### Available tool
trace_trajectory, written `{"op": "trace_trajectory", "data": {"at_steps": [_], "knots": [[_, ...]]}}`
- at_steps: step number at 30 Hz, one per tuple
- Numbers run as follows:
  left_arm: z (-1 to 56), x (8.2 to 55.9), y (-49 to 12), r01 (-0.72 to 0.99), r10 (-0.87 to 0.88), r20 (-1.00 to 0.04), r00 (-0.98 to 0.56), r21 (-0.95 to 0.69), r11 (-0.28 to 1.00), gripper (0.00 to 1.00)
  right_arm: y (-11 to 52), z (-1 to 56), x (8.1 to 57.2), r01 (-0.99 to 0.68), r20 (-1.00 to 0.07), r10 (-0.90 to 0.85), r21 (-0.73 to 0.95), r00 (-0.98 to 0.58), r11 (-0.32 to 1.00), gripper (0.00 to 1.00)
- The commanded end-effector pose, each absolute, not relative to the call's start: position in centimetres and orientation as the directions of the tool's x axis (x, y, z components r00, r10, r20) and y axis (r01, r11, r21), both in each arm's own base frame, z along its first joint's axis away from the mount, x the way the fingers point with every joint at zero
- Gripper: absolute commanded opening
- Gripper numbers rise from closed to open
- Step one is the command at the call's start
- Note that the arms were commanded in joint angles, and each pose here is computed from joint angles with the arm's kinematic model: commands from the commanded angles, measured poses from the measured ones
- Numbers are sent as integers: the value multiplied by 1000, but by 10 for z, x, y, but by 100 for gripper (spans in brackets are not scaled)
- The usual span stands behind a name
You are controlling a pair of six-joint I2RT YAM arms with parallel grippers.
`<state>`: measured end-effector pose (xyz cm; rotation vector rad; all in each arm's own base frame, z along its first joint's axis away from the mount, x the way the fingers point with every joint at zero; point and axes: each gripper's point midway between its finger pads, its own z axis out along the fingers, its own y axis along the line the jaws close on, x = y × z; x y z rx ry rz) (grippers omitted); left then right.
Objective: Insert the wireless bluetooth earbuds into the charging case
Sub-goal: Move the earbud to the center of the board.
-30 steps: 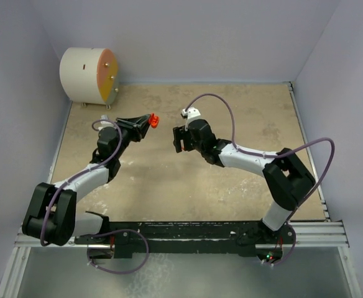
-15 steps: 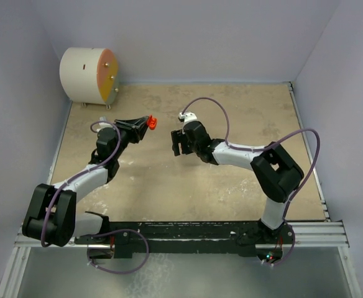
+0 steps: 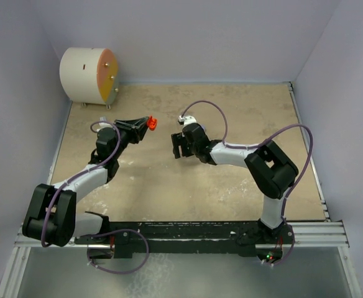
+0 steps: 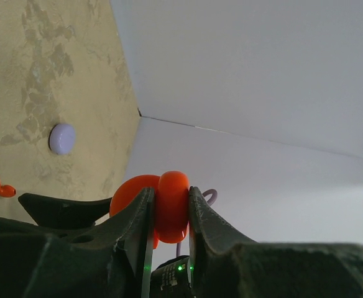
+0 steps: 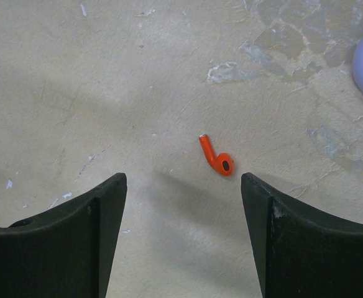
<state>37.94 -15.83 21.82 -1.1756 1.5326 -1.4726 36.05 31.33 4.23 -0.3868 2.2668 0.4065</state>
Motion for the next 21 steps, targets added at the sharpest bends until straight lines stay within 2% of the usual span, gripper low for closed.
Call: {"op": "trace_trajectory", "data": {"at_steps": [1, 15, 21], "knots": [[230, 380, -156, -93, -934, 77, -349, -994, -48, 0, 317, 54, 373, -382, -772, -104, 188, -627, 905, 76], [229, 381, -154, -97, -936, 78, -344, -994, -47, 0, 304, 45, 381, -370, -768, -109, 174, -631, 913, 65], [229, 381, -154, -97, -936, 78, -343, -994, -47, 0, 305, 46, 385, -343, -767, -78, 191, -637, 920, 65]]}}
